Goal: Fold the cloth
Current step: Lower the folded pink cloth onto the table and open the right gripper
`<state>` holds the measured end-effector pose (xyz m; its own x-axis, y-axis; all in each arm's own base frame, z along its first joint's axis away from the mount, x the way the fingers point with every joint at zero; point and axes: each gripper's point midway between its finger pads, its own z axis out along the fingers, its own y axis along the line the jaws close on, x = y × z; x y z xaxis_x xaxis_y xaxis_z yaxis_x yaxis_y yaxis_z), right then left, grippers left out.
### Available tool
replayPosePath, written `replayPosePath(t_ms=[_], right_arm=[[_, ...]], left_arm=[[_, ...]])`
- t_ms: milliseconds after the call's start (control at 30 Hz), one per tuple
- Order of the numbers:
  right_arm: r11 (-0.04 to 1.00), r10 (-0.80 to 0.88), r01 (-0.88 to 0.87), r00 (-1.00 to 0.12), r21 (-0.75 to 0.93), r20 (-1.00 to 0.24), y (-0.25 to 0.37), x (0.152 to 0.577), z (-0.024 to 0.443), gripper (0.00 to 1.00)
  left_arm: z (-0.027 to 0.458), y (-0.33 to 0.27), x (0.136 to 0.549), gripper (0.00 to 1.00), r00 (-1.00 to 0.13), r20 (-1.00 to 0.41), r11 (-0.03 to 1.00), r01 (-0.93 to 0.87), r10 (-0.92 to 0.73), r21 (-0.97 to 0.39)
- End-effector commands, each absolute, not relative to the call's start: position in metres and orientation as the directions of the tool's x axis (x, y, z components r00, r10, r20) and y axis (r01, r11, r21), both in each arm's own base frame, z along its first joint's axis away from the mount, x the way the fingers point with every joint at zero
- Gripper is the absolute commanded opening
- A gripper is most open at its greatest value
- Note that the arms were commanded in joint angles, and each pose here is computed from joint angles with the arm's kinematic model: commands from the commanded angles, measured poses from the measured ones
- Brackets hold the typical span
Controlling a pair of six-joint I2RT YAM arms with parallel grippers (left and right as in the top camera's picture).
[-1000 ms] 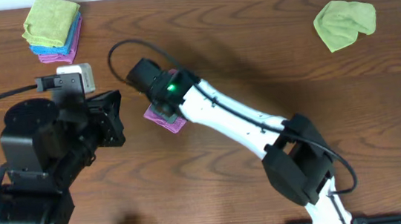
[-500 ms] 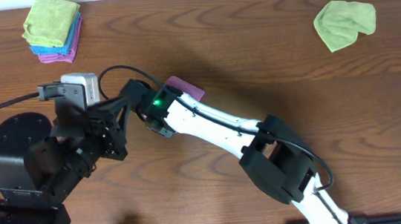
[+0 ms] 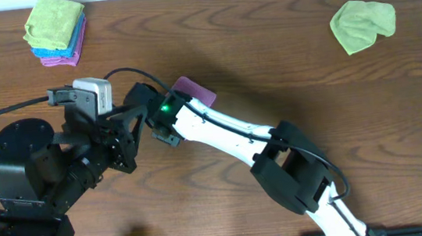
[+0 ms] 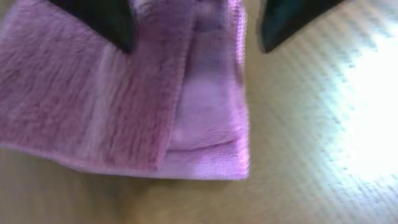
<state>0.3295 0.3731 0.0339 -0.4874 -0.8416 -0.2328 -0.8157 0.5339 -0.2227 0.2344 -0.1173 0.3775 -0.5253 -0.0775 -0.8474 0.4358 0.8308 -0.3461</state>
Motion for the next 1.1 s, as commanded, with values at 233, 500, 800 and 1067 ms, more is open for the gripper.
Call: replayPosePath(t_ms=[233, 500, 800, 1067], right_arm=[[0.534, -0.838, -0.805, -0.464, -0.26, -0.286, 0.387, 0.339, 0.055, 0.8], [0.656, -0.754, -0.674, -0.561, -0.339, -0.342, 0.358, 0.385, 0.095, 0.79], [0.872, -0.488, -0.458, -0.834, -0.171, -0.258, 0.264, 0.412, 0.094, 0.8], [0.91, -0.414, -0.4, -0.848, -0.112, -0.33, 0.222, 0.411, 0.163, 0.8]], left_arm=[[0.402, -0.121, 0.238, 0.23, -0.432, -0.899, 0.817, 0.491, -0.072, -0.302], [0.439, -0.122, 0.235, 0.23, -0.324, -0.941, 0.803, 0.534, -0.094, -0.264], [0.427, -0.072, 0.252, 0.23, -0.321, -0.94, 0.945, 0.257, -0.115, -0.203], [0.345, -0.063, 0.287, 0.27, -0.517, -0.85, 0.975, 0.118, -0.101, -0.188]])
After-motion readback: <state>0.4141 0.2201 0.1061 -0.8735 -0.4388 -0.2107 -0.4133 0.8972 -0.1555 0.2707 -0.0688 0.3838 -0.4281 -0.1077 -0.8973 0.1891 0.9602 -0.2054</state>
